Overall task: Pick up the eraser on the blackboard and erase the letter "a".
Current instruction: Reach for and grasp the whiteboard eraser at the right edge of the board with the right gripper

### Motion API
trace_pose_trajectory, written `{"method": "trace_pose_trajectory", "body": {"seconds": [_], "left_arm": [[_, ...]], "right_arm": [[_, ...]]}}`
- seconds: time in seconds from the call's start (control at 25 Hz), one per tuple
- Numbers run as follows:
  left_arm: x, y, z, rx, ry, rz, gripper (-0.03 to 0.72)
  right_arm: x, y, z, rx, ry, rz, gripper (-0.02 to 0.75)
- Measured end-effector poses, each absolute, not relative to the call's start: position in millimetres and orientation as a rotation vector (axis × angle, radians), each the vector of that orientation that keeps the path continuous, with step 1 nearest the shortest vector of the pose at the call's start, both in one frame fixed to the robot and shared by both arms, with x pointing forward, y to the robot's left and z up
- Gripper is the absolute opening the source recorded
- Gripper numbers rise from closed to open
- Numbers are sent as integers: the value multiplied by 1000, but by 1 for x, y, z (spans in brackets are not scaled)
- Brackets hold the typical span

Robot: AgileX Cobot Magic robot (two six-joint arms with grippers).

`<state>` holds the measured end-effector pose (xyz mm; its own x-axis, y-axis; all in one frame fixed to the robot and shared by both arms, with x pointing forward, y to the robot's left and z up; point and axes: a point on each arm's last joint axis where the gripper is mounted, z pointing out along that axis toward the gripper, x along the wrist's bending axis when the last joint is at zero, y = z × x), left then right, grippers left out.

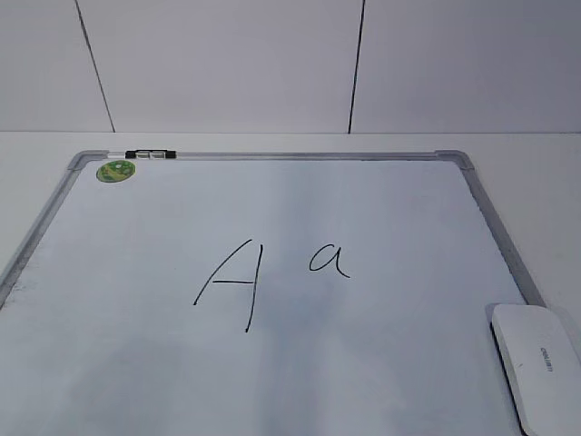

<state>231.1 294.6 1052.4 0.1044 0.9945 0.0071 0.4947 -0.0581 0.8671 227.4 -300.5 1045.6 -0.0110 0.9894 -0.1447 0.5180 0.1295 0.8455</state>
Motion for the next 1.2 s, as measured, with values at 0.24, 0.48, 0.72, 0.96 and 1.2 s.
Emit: {"method": "trace_pose_trajectory", "body": {"seconds": [0.24, 0.48, 0.72, 0.96, 1.2], "left_arm": [[231, 295, 1052, 1653, 1482, 866, 245], [231, 295, 1052, 1653, 1482, 866, 245], [231, 295, 1052, 1653, 1482, 866, 244], [231, 295, 1052, 1653, 1482, 866, 245], [231, 295, 1052, 1653, 1482, 866, 245]], "right_arm": [[227, -300, 1046, 1490, 1636, 771, 592], [227, -300, 1046, 1490, 1636, 771, 592], [227, -300, 1046, 1490, 1636, 771, 592], [227, -300, 1046, 1490, 1636, 771, 592], [227, -300, 1046, 1490, 1636, 771, 592]]}}
